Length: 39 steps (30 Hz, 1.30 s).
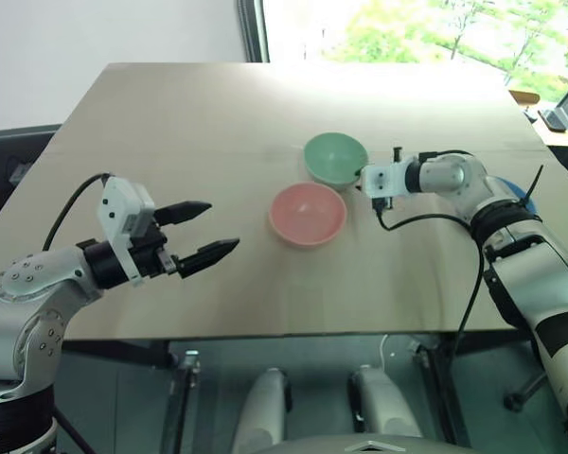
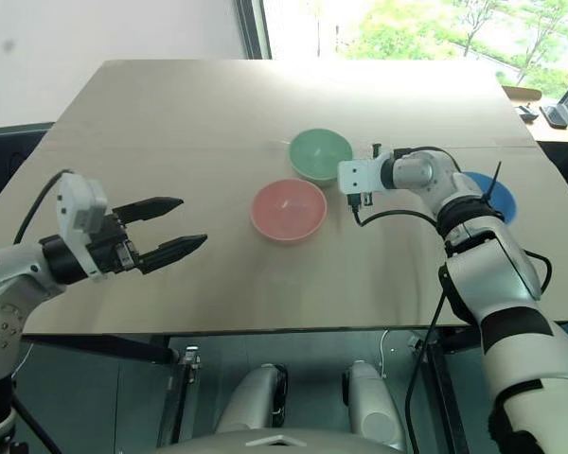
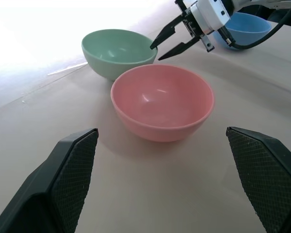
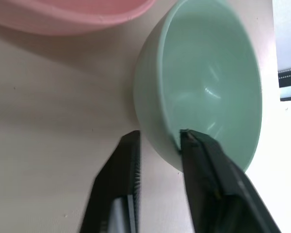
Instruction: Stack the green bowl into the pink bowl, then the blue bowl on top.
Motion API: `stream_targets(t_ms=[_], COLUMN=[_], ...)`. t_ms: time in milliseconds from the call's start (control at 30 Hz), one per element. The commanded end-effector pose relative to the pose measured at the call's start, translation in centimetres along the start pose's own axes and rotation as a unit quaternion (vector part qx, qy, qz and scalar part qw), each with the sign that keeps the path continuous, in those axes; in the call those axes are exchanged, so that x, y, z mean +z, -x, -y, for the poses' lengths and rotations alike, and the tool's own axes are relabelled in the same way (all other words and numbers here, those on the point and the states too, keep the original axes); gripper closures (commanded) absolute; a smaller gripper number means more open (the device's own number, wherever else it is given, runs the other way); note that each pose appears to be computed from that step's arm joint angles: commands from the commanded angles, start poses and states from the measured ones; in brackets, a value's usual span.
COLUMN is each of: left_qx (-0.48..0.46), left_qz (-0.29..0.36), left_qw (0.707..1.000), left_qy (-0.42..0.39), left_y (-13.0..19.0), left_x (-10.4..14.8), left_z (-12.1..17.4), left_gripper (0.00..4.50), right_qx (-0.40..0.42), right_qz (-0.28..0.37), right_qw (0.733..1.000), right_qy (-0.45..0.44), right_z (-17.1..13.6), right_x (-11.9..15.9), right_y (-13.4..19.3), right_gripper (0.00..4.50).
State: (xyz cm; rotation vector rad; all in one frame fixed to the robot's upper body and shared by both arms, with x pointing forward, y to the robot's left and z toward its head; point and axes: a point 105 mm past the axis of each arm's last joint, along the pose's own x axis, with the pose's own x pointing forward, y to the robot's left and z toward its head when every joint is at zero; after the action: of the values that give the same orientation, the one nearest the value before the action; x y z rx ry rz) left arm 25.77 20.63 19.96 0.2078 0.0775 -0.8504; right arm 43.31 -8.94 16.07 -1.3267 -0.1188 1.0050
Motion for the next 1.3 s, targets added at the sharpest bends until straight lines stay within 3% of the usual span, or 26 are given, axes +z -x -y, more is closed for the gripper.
stream_targets(t_ms=[33,467,667,833,900,1033,1067,1100,1167,1300], left_qx=[0.004,0.005,-0.019,-0.049,-0.051,-0.052,-0.052,-0.052,-0.055,-0.066], left_qz=[0.012,0.013,0.008,0.024,0.022,0.013,0.015,0.017,0.018,0.026], left_qw=[1.0,1.0,1.0,0.998,0.998,0.998,0.998,0.998,0.998,0.997], left_qy=[-0.028,-0.027,-0.022,-0.02,-0.022,-0.035,-0.036,-0.036,-0.038,-0.036], left_y=[0.5,0.4,0.6,0.7,0.9,1.0,1.0,0.9,0.8,0.7], left_x=[1.4,1.2,0.7,0.9,0.7,0.4,0.5,0.6,0.6,0.7], left_z=[0.3,0.7,1.1,1.2,0.9,0.6,0.5,0.5,0.6,1.0], left_gripper=[0.0,0.0,0.0,0.0,0.0,0.0,0.0,0.0,0.0,0.0], right_qx=[-0.02,-0.046,-0.021,0.074,0.104,0.144,0.15,0.153,0.156,0.107], right_qz=[0.01,0.01,0.143,0.267,0.283,0.272,0.266,0.259,0.24,0.232], right_qw=[0.999,0.997,0.989,0.961,0.953,0.951,0.952,0.953,0.958,0.965], right_qy=[0.042,0.068,0.027,0.011,-0.005,-0.038,-0.04,-0.043,-0.036,-0.052], right_z=[1.5,2.9,4.9,3.0,2.1,0.5,0.1,-0.1,-0.4,0.9], right_x=[1.3,1.8,5.6,11.1,12.5,12.5,12.3,12.2,11.6,11.0], right_y=[-0.2,0.1,2.9,5.2,5.7,5.4,5.4,5.3,5.3,6.7], right_gripper=[4.48,4.48,4.48,4.48,4.48,4.48,3.91,3.71,2.77,1.12])
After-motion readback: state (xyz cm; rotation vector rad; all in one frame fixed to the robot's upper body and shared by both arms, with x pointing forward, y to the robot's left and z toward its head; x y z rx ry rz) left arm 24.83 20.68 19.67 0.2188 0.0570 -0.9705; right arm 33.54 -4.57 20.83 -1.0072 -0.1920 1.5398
